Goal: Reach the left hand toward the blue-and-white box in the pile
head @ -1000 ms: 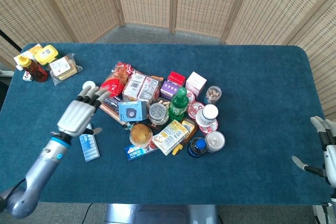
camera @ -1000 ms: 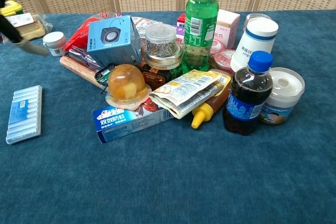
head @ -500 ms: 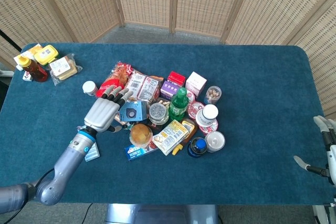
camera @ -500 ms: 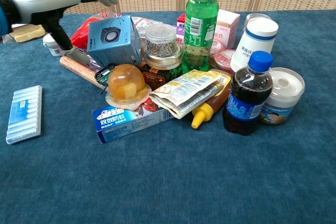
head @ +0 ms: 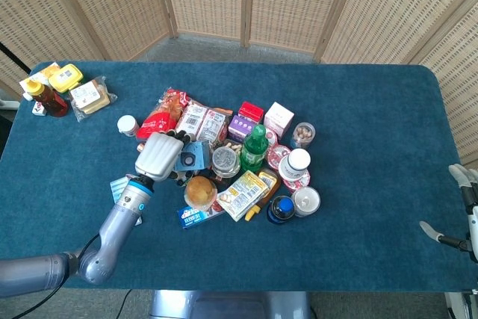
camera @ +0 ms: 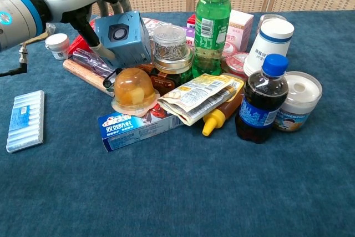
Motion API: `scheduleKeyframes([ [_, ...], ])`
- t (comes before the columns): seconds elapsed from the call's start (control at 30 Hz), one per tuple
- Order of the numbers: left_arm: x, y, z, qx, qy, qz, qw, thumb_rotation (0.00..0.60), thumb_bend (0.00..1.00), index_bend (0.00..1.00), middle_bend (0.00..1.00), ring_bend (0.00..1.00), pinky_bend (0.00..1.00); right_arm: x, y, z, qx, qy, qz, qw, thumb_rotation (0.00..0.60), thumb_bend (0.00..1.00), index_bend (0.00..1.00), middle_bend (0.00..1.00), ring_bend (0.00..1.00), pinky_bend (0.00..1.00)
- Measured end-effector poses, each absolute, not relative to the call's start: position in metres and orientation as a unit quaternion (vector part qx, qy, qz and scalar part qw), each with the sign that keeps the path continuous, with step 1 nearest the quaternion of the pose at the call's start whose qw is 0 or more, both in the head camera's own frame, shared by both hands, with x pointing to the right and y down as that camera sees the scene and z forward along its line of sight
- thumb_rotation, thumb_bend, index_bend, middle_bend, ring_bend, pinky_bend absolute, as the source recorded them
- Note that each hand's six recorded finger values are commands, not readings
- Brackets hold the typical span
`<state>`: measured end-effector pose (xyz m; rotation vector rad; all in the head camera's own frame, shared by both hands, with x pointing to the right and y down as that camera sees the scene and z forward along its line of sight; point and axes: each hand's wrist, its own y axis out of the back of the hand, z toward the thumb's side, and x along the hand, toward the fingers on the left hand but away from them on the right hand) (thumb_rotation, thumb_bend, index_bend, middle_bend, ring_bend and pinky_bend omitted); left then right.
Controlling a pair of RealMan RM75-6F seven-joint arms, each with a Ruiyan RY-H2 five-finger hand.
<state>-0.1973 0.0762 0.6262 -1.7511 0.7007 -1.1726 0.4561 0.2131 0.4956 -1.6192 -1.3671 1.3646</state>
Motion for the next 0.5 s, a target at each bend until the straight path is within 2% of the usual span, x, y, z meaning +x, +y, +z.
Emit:
scheduleKeyframes([
  [0.13, -0.204, 0.075, 0.609, -0.705, 0.301, -0.461, 0.448, 0.6, 0.14, 0.49, 0.45, 0.47, 0.6, 0.456, 0.213, 0.495, -0.611, -0.517, 0.515, 0.307, 0.6, 0.0, 0.0, 0.0, 0.0, 0.0],
  [0.5, -0.275, 0.071, 0.52, -0.662, 0.382, -0.44, 0.473, 0.6, 0.14, 0.5, 0.46, 0.5, 0.61, 0.452, 0.214, 0.496, -0.611, -0.51, 0.518, 0.313, 0.6, 0.0, 0.0, 0.0, 0.0, 0.0],
])
